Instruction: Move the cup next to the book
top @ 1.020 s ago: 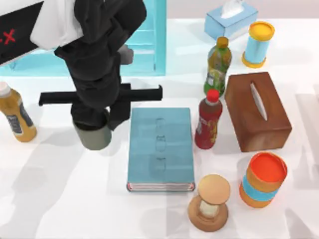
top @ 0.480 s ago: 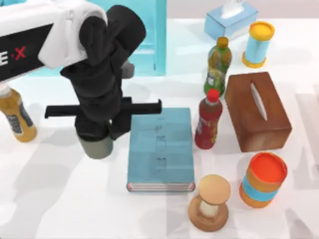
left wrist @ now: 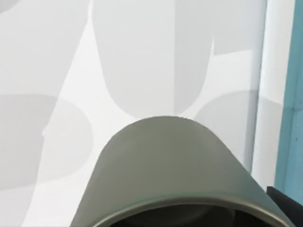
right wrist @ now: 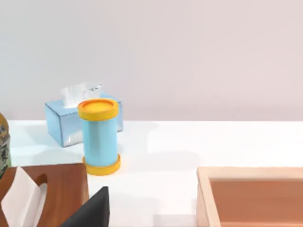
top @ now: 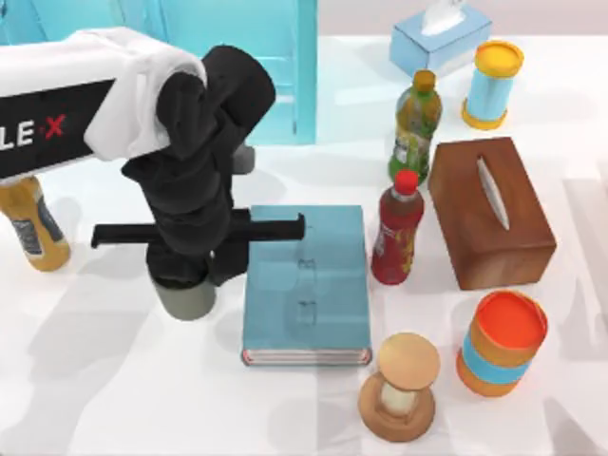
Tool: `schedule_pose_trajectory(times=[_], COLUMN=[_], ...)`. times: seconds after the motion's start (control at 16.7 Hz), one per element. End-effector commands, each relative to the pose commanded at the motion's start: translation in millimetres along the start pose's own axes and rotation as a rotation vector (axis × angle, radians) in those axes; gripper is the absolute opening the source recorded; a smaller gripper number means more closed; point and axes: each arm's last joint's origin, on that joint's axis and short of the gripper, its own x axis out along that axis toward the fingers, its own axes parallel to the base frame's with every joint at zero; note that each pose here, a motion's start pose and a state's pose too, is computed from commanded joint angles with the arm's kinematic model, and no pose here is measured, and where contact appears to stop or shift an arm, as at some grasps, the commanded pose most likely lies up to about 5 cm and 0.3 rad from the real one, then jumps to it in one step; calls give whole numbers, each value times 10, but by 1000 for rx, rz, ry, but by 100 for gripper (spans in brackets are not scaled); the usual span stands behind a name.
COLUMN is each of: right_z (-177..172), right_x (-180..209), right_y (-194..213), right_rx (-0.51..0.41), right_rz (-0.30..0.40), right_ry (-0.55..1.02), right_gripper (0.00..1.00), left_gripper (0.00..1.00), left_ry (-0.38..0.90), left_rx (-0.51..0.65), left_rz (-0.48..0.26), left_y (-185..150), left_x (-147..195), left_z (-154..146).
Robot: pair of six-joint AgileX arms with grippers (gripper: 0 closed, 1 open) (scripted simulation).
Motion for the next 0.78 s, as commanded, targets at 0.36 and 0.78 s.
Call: schedule_pose_trajectory(times=[0.36,0.78], right_z=[0,0], right_x=[0,0], right_y=[0,0], right_rx=[0,0], right_rz=[0,0], right_ry=[0,0], right_gripper=[100,100], left_gripper=[30,83], left_ry=[0,0], left_rx=[0,0], left_rz=[0,0], left_y=[0,0], left_x=[0,0], left_z=[0,0])
